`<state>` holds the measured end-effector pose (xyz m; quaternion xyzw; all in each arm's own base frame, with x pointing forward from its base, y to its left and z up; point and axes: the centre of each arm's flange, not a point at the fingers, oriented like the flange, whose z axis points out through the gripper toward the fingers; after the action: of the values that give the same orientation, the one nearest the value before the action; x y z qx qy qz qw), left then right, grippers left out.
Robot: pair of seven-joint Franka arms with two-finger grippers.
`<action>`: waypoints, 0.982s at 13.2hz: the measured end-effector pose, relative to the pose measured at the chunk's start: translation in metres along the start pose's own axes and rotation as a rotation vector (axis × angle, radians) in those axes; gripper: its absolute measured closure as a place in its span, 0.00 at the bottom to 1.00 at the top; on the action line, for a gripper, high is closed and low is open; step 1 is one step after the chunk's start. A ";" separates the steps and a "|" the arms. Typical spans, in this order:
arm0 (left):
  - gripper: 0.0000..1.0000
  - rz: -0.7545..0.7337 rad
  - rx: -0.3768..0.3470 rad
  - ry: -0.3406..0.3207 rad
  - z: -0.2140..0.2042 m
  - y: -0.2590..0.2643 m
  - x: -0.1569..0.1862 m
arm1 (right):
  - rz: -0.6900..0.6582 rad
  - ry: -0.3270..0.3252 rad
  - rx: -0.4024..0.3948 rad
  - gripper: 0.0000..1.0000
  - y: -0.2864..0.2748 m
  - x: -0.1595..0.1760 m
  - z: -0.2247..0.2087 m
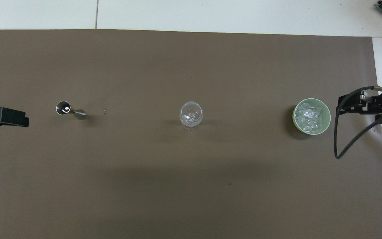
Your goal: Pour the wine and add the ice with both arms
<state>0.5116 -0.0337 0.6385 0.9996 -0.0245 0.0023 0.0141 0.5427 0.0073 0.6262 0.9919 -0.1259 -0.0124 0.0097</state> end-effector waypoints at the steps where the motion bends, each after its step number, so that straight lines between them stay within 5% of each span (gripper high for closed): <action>1: 0.00 0.000 0.000 0.000 0.000 0.000 0.000 | 0.000 0.000 0.000 0.00 0.000 0.000 0.000; 13: 0.00 -0.007 -0.001 -0.006 0.006 -0.004 0.001 | 0.000 0.000 0.000 0.00 0.000 0.000 0.000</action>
<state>0.5128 -0.0302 0.6323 0.9997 -0.0208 -0.0006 0.0143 0.5426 0.0073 0.6262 0.9919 -0.1260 -0.0124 0.0097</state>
